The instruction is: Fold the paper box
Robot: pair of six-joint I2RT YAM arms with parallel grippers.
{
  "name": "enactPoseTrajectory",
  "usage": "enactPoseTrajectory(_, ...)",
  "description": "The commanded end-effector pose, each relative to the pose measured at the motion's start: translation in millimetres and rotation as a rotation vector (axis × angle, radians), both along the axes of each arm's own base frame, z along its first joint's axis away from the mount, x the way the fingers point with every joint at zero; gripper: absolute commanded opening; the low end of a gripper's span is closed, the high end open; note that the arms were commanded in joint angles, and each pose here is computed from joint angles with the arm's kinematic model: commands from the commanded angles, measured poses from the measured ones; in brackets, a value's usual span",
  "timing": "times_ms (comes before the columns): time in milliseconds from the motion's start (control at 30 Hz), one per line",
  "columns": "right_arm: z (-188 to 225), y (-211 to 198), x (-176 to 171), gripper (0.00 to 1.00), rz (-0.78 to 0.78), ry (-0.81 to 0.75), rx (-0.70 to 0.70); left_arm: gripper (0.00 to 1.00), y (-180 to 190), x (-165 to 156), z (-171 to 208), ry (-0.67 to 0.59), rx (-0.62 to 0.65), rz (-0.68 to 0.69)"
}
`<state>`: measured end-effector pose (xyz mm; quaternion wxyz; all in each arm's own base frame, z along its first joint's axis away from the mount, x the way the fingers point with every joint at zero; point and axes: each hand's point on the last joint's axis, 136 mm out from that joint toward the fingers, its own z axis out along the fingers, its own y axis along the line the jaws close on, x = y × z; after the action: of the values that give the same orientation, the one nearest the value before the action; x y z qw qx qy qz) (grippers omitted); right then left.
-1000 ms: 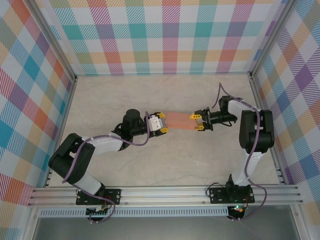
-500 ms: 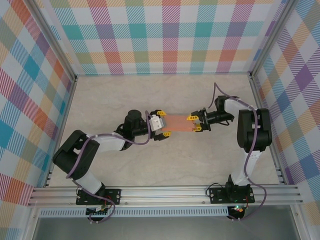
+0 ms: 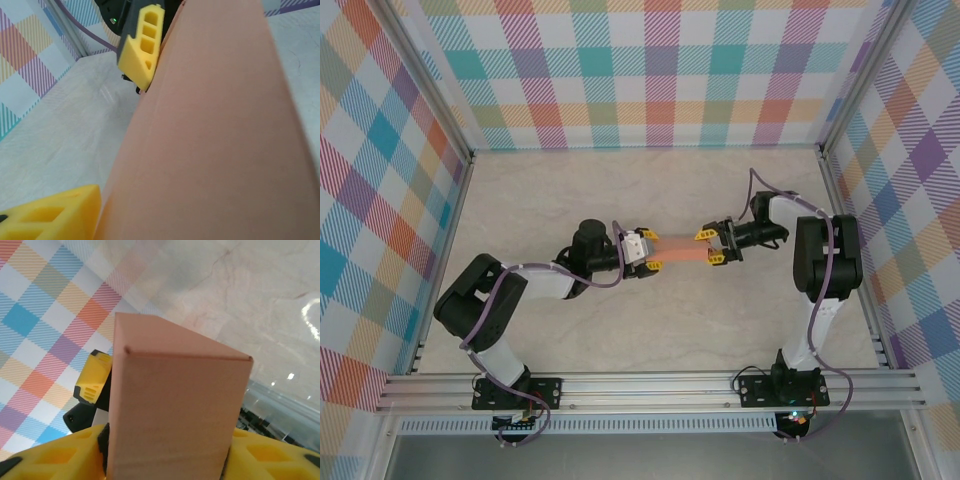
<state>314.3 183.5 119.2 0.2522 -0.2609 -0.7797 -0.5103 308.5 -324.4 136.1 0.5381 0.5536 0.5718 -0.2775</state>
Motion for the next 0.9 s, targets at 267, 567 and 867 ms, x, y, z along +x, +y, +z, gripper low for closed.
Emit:
enactPoseTrajectory(267,9.7,-34.5,32.7,0.64,-0.086,-0.243,-0.179,0.58,11.6,4.8,-48.2,0.278,0.095,0.06)
enactPoseTrajectory(567,-5.5,-39.2,27.1,0.67,-0.067,-0.222,-0.213,0.58,13.1,15.5,-50.0,0.292,0.108,0.067)
enactPoseTrajectory(867,21.0,-80.7,52.4,0.69,-0.108,-0.497,-0.473,0.57,16.8,29.3,-41.8,0.384,0.099,0.037)
